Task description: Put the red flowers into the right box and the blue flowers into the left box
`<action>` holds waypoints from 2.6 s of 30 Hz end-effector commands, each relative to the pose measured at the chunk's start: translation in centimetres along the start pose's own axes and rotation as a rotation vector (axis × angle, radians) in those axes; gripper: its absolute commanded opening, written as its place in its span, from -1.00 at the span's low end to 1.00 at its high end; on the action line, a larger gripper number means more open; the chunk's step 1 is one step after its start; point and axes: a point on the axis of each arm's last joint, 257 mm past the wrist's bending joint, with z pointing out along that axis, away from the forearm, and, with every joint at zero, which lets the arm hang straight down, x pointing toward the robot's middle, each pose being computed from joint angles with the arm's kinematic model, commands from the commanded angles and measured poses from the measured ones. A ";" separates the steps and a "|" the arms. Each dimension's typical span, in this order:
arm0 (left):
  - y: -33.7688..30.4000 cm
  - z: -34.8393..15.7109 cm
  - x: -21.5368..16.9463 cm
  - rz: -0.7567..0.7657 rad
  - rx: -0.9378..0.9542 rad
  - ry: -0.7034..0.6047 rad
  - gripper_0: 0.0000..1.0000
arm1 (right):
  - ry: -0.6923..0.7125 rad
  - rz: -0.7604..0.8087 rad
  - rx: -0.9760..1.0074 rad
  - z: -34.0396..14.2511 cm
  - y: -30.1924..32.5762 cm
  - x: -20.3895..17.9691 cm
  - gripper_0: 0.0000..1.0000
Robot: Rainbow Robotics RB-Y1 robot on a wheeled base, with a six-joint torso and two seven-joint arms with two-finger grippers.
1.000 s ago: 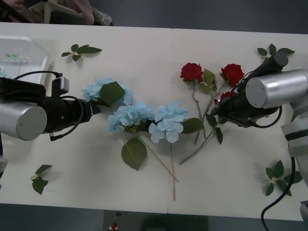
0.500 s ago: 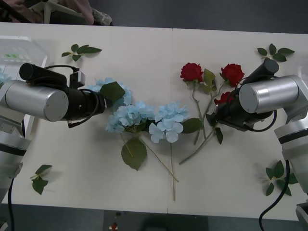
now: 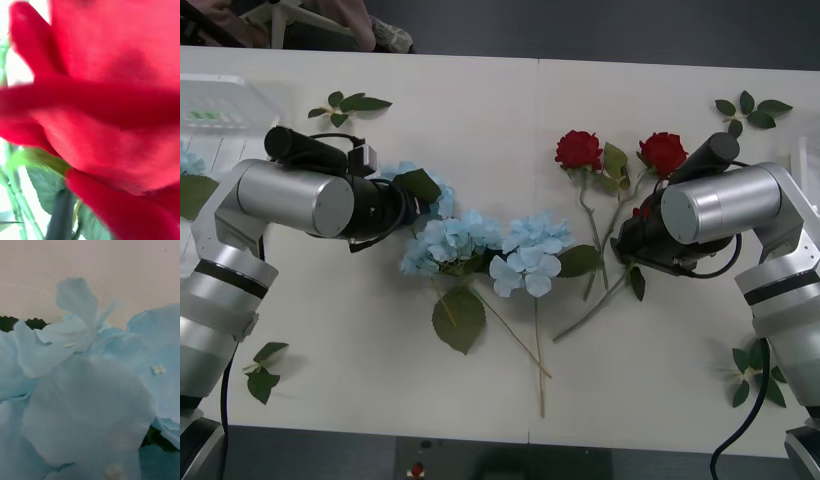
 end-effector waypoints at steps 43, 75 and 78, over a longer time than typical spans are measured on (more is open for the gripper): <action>2.8 -3.4 -5.4 0.174 -0.129 -0.107 -1.00 | -0.402 -0.094 0.310 -24.7 -30.0 -20.1 -1.00; 31.4 -31.6 -17.6 0.567 -0.674 0.065 -0.99 | -0.374 -0.165 0.325 -20.6 -36.0 -21.5 0.55; 33.0 -31.3 -16.9 0.527 -0.674 0.087 -0.99 | -0.352 -0.167 0.294 -21.5 -34.2 -21.4 0.55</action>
